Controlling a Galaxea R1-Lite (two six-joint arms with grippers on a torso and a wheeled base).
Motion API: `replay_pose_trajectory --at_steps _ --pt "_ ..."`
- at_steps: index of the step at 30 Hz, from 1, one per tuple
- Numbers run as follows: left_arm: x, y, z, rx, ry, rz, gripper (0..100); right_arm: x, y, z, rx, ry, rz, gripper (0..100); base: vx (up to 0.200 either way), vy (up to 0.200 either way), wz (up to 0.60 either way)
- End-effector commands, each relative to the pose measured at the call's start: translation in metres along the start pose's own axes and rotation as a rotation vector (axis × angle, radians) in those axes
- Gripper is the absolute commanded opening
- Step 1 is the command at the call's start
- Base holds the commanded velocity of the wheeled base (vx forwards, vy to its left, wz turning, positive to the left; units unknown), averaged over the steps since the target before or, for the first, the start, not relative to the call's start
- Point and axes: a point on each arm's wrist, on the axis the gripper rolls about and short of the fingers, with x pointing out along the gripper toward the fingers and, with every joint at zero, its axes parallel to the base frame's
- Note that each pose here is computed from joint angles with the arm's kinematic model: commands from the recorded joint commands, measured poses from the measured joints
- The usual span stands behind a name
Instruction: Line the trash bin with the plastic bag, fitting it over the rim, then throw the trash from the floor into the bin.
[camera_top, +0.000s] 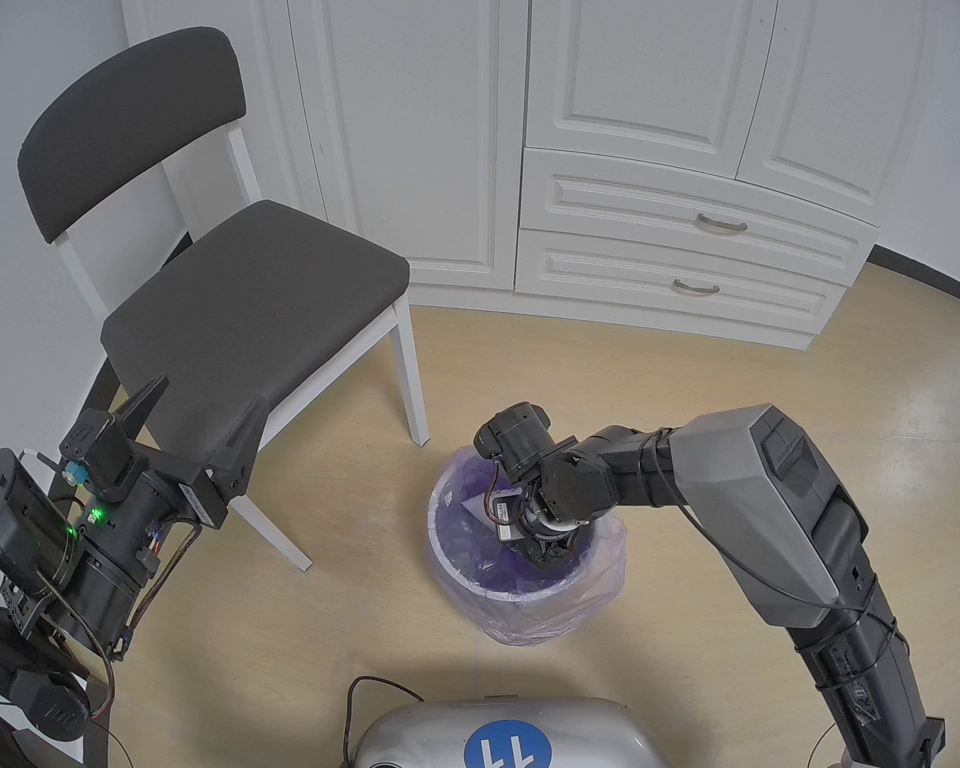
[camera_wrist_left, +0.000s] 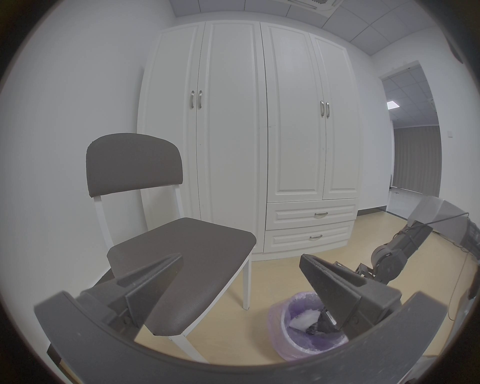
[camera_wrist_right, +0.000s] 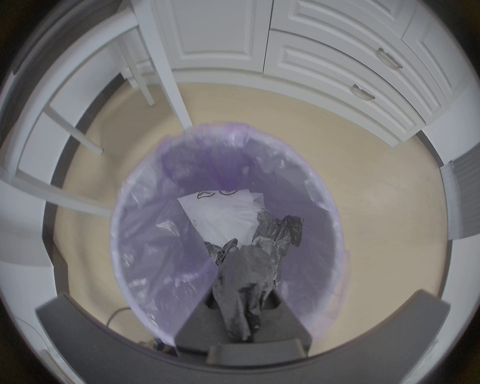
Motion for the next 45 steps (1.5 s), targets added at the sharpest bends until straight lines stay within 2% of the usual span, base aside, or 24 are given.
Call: replay_pose_trajectory --at_steps 1,9,14,18,22,28,37,38,45 --pt "0.0 0.0 0.0 -0.001 -0.001 0.0 100 0.01 0.01 -0.007 0.028 -0.026 0.024 0 0.0 0.0 0.0" --pt "0.0 0.0 0.001 -0.001 -0.004 0.001 100 0.01 0.009 -0.009 0.028 -0.013 0.007 0 0.0 0.0 0.0" --pt "0.0 0.0 0.001 -0.001 -0.004 0.001 100 0.002 -0.001 -0.01 -0.022 0.07 -0.037 0 0.0 0.0 0.0" --pt "0.0 0.0 0.0 -0.001 -0.002 0.001 100 0.003 -0.001 -0.013 -0.03 0.084 -0.043 0 0.0 0.0 0.0" --pt "0.0 0.0 0.001 -0.001 -0.004 0.001 100 0.012 0.004 -0.02 -0.034 0.08 -0.035 0 0.0 0.0 0.0" --pt "0.0 0.0 0.001 -0.001 -0.004 0.001 100 0.024 0.011 -0.02 -0.001 0.013 -0.003 0 0.0 0.0 0.0" --pt "0.0 0.0 0.001 -0.002 -0.007 0.001 100 0.024 0.012 -0.019 0.018 0.001 0.002 0 0.0 0.0 0.0" --pt "0.0 0.0 0.001 -0.002 -0.007 0.001 100 0.023 0.013 -0.019 0.018 0.001 0.003 100 0.0 0.0 0.0" --pt "0.0 0.0 0.001 -0.004 -0.007 0.001 100 0.012 0.013 -0.012 0.025 -0.017 0.012 100 0.0 0.0 0.0"
